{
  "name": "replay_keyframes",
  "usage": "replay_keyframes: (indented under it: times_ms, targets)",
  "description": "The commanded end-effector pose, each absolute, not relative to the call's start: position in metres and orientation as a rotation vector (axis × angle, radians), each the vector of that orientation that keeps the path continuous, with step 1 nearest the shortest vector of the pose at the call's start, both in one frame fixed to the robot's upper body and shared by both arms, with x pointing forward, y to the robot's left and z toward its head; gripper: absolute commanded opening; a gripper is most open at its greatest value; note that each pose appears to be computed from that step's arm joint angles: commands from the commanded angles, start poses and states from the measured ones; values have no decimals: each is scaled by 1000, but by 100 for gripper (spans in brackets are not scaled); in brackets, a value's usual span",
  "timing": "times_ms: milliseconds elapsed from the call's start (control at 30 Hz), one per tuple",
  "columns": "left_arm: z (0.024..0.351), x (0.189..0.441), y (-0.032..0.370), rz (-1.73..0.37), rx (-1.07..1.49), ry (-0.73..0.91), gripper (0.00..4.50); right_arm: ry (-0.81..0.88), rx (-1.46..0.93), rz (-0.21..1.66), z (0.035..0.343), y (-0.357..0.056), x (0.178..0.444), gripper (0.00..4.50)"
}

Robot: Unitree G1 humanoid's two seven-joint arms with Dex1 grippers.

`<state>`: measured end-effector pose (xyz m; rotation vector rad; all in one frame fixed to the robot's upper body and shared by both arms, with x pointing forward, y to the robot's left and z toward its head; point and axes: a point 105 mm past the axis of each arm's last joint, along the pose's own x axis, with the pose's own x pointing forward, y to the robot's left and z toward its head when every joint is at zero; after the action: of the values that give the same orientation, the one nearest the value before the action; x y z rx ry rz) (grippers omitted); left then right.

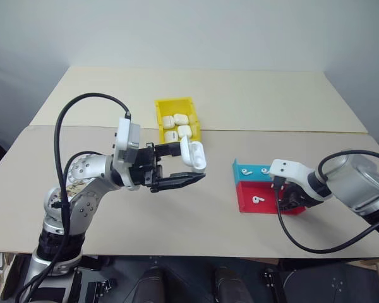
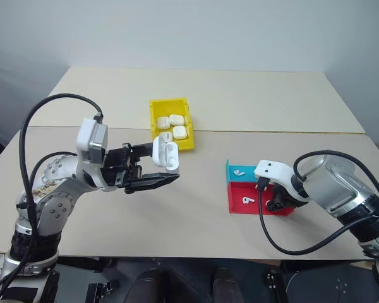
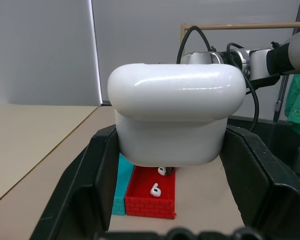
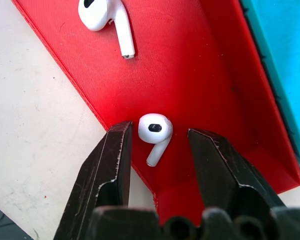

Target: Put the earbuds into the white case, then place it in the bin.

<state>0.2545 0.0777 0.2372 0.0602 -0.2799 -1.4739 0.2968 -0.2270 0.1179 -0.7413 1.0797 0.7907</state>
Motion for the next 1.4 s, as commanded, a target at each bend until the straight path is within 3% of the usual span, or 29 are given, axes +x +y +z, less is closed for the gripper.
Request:
replay_keyframes:
  times_ms: [33, 100, 233, 500, 667, 800, 1033, 1167, 1400]
  targets:
    - [247, 246, 78, -1488, 83, -328, 278, 1082, -724, 789, 116, -227, 297, 216]
    - [247, 246, 78, -1487, 84, -328, 278, 1084, -722, 795, 116, -226, 297, 179]
    - [247, 246, 79, -1487, 86, -326, 278, 1086, -718, 797, 115, -225, 296, 62]
    - [247, 247, 81, -1483, 81, -320, 278, 1036, -671, 841, 129, -220, 293, 62]
    - [250, 255, 83, -1485, 58, -306, 278, 735, -517, 982, 175, -197, 294, 62]
    - [255, 262, 82, -1493, 38, -307, 278, 342, -402, 1054, 218, -180, 295, 62]
    - [266, 274, 72, -1517, 29, -326, 278, -204, -210, 1092, 285, -134, 285, 62]
    - [272, 278, 66, -1538, 38, -338, 278, -393, -94, 1089, 317, -111, 283, 62]
    - [279, 285, 55, -1532, 46, -339, 278, -487, -33, 1121, 335, -92, 274, 62]
